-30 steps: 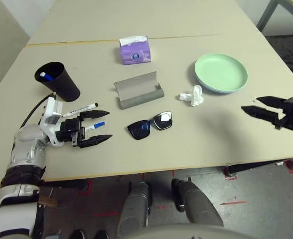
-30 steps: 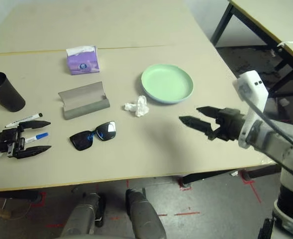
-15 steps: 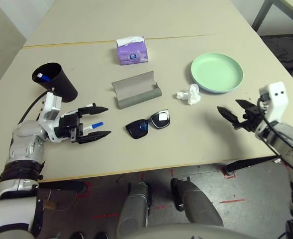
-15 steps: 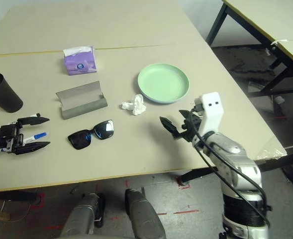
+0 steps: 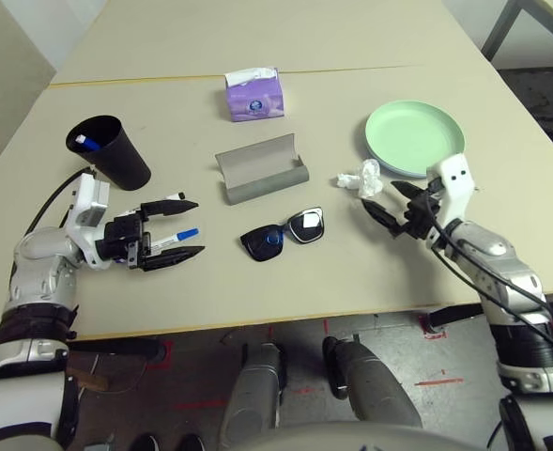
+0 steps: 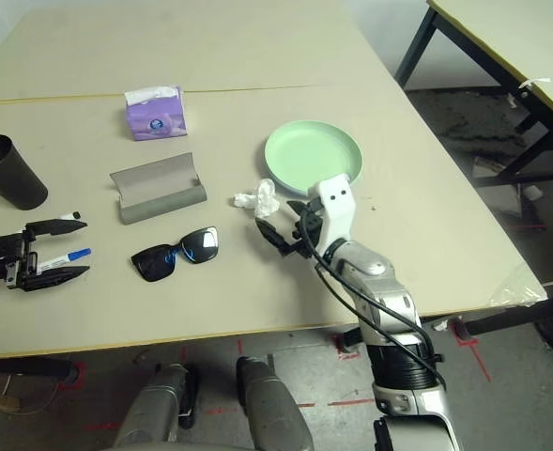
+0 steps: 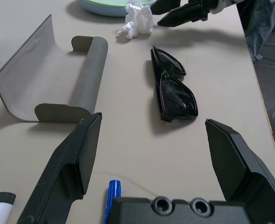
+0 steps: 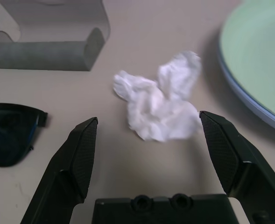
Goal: Organize and tidy the items on the table.
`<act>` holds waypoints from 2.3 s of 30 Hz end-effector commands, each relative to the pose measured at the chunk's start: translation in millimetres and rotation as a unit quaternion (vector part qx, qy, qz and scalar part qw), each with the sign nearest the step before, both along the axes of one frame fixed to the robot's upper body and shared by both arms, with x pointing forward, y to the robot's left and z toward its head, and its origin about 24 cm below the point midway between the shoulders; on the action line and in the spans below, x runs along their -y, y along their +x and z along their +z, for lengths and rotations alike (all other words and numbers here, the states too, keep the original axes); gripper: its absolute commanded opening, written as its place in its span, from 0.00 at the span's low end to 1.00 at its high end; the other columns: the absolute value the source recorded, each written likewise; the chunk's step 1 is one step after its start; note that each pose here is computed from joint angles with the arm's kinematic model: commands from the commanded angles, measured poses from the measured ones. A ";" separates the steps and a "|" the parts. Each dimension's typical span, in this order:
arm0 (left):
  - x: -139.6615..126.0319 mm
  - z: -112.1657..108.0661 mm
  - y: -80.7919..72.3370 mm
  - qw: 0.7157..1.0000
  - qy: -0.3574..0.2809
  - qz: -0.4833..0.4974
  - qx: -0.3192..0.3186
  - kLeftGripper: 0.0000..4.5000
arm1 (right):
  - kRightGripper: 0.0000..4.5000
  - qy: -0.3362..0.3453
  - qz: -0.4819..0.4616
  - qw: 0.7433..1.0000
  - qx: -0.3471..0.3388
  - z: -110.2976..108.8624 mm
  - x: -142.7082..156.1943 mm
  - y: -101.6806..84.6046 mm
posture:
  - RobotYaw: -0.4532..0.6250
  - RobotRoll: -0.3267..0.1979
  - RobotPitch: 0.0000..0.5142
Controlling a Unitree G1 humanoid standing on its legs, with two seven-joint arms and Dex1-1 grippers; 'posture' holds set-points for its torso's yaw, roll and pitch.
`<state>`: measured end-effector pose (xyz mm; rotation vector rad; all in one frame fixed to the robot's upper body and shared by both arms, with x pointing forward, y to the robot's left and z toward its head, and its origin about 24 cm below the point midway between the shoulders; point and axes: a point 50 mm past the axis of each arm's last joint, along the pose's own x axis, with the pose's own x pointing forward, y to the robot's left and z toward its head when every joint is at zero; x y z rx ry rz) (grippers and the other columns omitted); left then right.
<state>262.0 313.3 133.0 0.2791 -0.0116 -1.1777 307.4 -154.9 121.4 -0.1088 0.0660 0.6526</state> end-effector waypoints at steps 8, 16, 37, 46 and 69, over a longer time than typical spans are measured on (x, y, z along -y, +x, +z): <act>2.7 -3.4 -6.6 1.000 0.000 -0.001 -0.004 1.00 | 0.99 -0.016 0.021 1.000 0.017 -1.8 -18.8 15.9 | 0.38 0.62 0.41; 3.5 -1.2 -8.5 1.000 -0.004 0.002 0.003 1.00 | 0.70 -0.004 0.035 0.999 0.029 5.7 -18.0 17.5 | 0.39 0.62 0.40; 13.3 -2.5 -7.5 1.000 -0.017 -0.004 0.010 1.00 | 0.01 0.047 0.007 0.996 0.073 47.6 -0.3 27.0 | 0.38 0.62 0.39; 13.6 -4.5 -6.1 1.000 -0.020 -0.002 0.006 1.00 | 0.01 0.046 -0.062 0.990 0.116 96.6 41.9 55.8 | 0.38 0.62 0.40; 10.7 -6.7 -10.2 1.000 -0.021 0.011 0.001 1.00 | 0.98 -0.040 -0.060 0.991 0.109 100.2 80.5 41.9 | 0.37 0.62 0.42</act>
